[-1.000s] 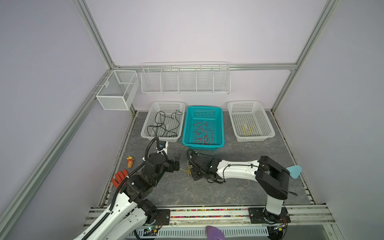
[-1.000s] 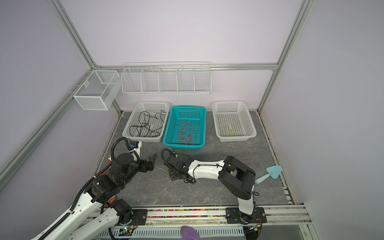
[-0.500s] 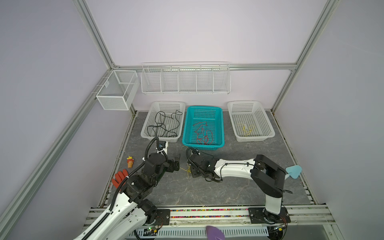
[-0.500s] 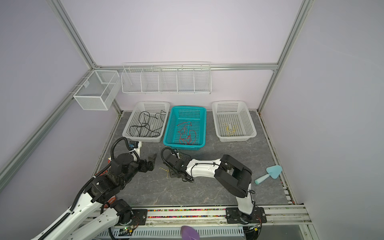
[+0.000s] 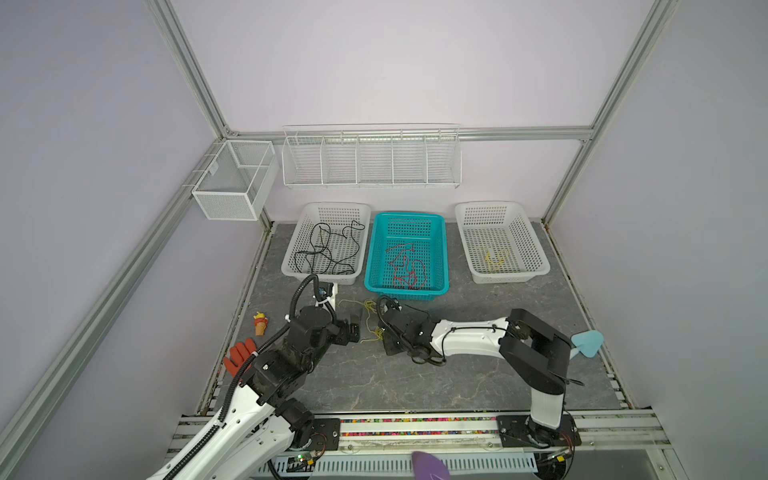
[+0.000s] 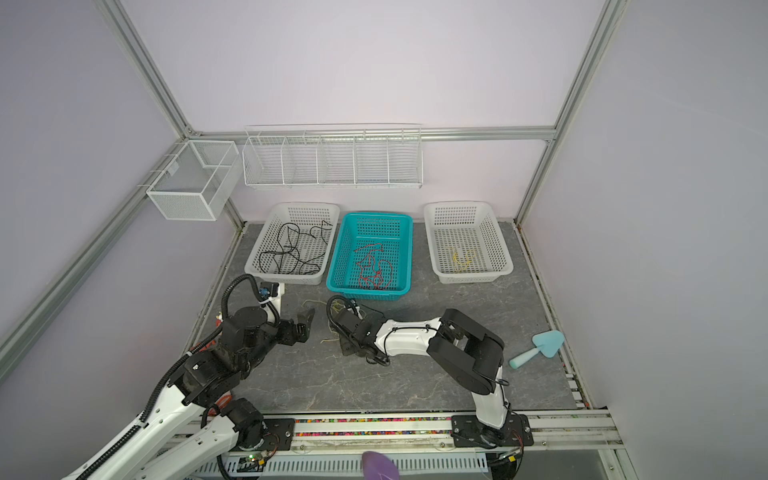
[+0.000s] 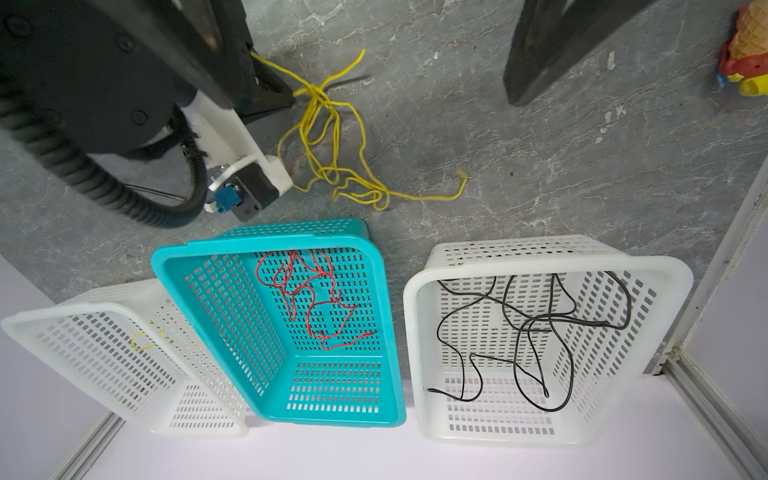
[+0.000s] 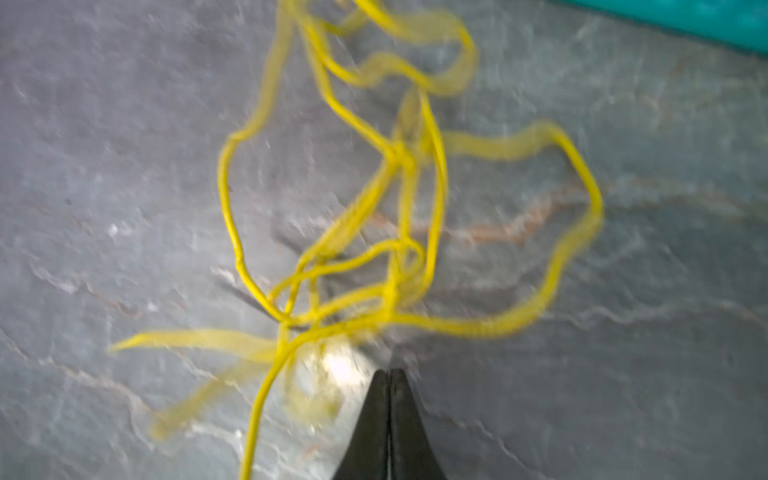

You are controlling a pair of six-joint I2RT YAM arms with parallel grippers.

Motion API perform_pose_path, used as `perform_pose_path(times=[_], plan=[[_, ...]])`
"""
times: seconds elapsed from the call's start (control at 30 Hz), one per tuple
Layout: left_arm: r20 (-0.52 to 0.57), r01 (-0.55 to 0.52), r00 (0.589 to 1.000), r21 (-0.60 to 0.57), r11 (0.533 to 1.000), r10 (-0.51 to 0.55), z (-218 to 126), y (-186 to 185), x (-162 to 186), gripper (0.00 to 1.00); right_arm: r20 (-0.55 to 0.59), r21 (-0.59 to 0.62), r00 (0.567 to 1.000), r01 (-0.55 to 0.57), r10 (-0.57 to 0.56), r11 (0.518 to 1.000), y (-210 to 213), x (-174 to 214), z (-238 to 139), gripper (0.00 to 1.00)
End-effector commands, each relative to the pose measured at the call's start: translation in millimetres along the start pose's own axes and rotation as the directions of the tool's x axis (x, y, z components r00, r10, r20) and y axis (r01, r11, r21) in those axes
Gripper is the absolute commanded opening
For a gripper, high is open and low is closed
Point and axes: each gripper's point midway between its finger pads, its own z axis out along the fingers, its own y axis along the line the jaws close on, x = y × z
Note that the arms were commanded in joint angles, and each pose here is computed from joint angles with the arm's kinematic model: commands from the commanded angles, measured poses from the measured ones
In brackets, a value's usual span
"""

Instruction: Untangle the cables

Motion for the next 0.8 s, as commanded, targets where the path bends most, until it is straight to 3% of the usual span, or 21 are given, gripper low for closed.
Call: perform_pose_path(times=[0.0,0.2,0.4,0.57,0.77], plan=[[-0.014,-0.013,1.0,0.008,1.0,0.013,1.7,-0.9,3.9,0.99,0.019,-0.088,0.999,0.031,-0.03,0.996,12.1,-2.4,-26.2,0.07],[-0.08,0.005,0.997,0.056,0.998,0.0,5.1,-12.8,7.9,0.99,0.052,-0.148,0.996,0.073,-0.066,0.986,17.8,4.6,-59.2,0.07],[-0.203,0.131,0.971,0.013,0.991,-0.125,12.1,-17.9,12.1,0.99,0.066,-0.198,0.993,0.105,-0.093,0.975,37.9,-10.6,-68.6,0.25],[-0.316,0.237,0.919,-0.041,0.971,-0.238,25.4,-17.4,51.0,1.0,0.145,-0.154,0.986,0.108,-0.086,0.982,24.0,-24.7,-90.9,0.42],[-0.328,0.346,0.874,-0.101,0.933,-0.359,48.0,-15.9,77.6,0.94,0.234,-0.123,0.969,0.11,-0.079,0.986,7.1,-36.4,-131.6,0.53]])
